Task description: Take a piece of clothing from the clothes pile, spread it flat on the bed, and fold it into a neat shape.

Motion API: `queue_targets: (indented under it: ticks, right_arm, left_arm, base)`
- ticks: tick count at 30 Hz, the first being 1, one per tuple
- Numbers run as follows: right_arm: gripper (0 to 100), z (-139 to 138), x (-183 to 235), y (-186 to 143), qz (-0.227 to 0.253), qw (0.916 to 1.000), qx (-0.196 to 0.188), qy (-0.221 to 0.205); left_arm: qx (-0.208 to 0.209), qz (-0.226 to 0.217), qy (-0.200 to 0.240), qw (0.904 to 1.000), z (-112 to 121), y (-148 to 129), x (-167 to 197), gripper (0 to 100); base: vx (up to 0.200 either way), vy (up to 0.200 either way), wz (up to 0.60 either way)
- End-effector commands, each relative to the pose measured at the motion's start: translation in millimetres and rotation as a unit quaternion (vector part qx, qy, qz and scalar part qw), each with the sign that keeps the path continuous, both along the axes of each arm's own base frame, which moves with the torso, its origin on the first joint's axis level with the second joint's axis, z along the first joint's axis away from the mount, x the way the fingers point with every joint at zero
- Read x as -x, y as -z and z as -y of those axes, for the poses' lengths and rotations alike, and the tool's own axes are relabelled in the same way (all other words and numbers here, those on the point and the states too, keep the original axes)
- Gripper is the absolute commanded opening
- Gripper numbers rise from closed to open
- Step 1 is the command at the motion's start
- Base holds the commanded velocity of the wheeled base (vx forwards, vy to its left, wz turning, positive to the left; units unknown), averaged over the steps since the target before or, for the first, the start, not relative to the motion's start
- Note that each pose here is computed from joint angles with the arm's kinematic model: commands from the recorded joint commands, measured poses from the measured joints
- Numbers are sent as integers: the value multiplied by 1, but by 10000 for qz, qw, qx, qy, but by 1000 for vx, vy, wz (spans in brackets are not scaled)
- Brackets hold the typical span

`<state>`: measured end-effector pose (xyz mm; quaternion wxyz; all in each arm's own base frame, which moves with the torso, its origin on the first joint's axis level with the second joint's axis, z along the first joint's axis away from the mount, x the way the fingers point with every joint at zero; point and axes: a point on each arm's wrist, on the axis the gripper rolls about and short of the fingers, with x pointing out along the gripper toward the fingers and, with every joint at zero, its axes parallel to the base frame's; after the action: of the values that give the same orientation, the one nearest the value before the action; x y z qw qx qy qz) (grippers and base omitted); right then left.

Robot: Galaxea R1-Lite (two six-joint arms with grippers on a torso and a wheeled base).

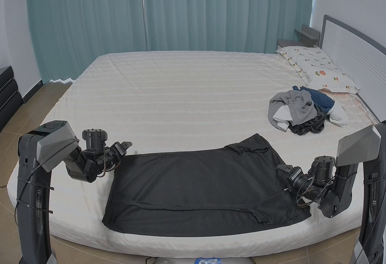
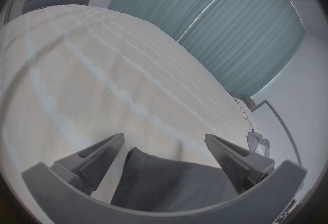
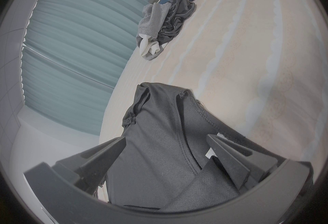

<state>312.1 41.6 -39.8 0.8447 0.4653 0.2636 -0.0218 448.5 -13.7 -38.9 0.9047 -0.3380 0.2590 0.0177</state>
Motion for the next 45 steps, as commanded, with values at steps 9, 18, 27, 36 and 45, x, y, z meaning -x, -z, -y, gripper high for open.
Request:
queue_targets:
  ticks: [9,18,27,36,45]
  right_arm:
    - [100,0,0,0,4,10000,4,-6]
    - [100,5,-4,-14,312,9995,61,69]
    - [100,4,-31,-28,853,9945,569,-224]
    - [100,13,-98,-13,894,9829,1334,-904]
    - [100,-1,-142,-15,1030,9794,1208,-1244]
  left_arm:
    - [-129,-35,101,9999,1,4,3,0]
    - [-171,-30,-43,9998,-5,0,9,0]
    - [119,306,-350,9988,-5,-5,13,0]
    - [295,159,-424,9985,-3,-1,19,0]
    - [355,89,-468,9982,-3,2,22,0]
  base:
    - [0,0,0]
    - [0,0,0]
    - [0,0,0]
    - [0,0,0]
    - [0,0,0]
